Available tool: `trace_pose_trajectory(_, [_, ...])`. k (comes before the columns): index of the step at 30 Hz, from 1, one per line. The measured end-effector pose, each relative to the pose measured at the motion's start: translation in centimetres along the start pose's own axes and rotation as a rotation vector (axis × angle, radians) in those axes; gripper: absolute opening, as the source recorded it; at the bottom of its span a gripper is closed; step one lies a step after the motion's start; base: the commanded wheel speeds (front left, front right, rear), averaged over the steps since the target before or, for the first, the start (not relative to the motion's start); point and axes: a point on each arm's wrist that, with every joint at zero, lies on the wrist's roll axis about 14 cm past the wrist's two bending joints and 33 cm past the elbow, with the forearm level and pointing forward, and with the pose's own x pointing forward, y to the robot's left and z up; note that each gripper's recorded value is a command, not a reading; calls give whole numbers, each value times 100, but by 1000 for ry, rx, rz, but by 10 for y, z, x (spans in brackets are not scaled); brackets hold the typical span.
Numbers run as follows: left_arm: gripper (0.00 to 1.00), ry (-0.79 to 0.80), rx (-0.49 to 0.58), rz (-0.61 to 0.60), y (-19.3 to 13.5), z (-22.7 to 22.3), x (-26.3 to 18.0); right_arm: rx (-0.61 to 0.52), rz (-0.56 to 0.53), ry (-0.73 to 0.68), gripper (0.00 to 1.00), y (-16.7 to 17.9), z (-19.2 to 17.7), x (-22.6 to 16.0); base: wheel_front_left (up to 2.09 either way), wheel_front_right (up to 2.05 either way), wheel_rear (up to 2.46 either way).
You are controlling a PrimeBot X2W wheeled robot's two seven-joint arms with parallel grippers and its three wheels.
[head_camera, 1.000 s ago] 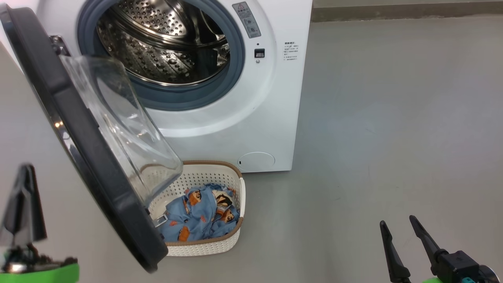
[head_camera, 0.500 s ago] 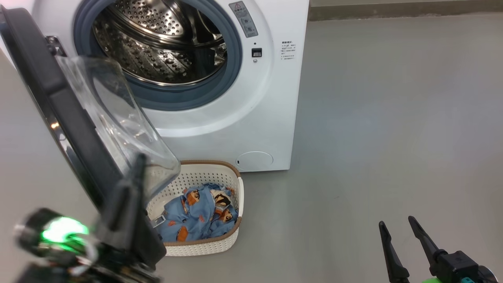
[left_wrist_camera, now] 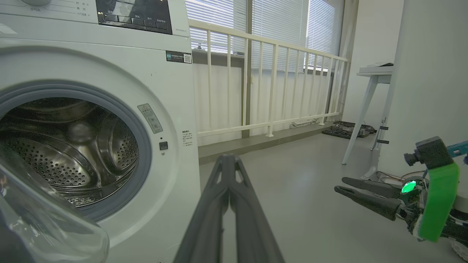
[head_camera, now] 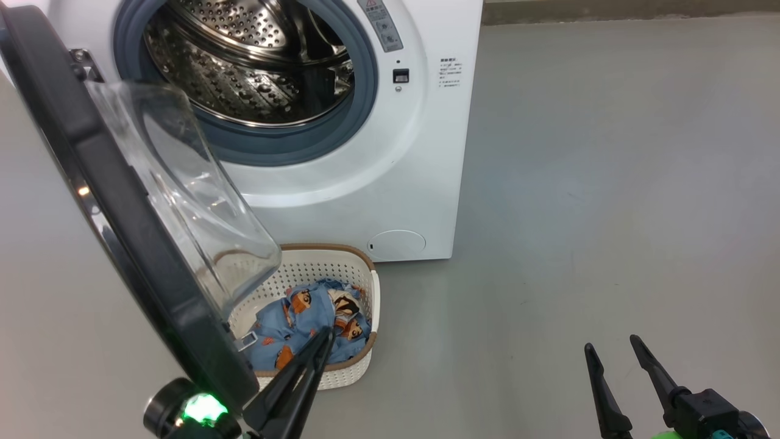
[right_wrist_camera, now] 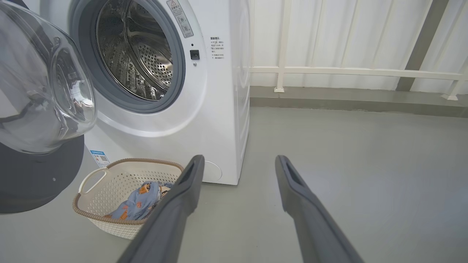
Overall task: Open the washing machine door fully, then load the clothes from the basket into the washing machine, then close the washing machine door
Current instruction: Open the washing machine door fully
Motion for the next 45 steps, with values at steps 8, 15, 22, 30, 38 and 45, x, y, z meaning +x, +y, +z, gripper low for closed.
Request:
trace_pose_trajectory(8, [0,139,-32,73,17,-43,-17,2,8,8,100,2,-3,2,0,0,0])
trace_pose_trajectory(15, [0,189,-43,159,43,-59,-26,4,12,21,100,4,-7,4,0,0,0])
trace_pose_trajectory(22, [0,180,-43,205,62,-59,-20,6,14,28,100,4,-10,7,0,0,0])
trace_pose_trajectory(30, [0,205,-56,233,74,-68,-19,10,18,45,100,5,-16,10,0,0,0])
trace_pose_trajectory(38, [0,212,-59,266,81,-70,-27,12,37,51,100,11,-19,15,0,0,0])
trace_pose_trajectory(45, [0,196,-53,309,85,-62,-38,18,81,52,100,25,-20,21,0,0,0])
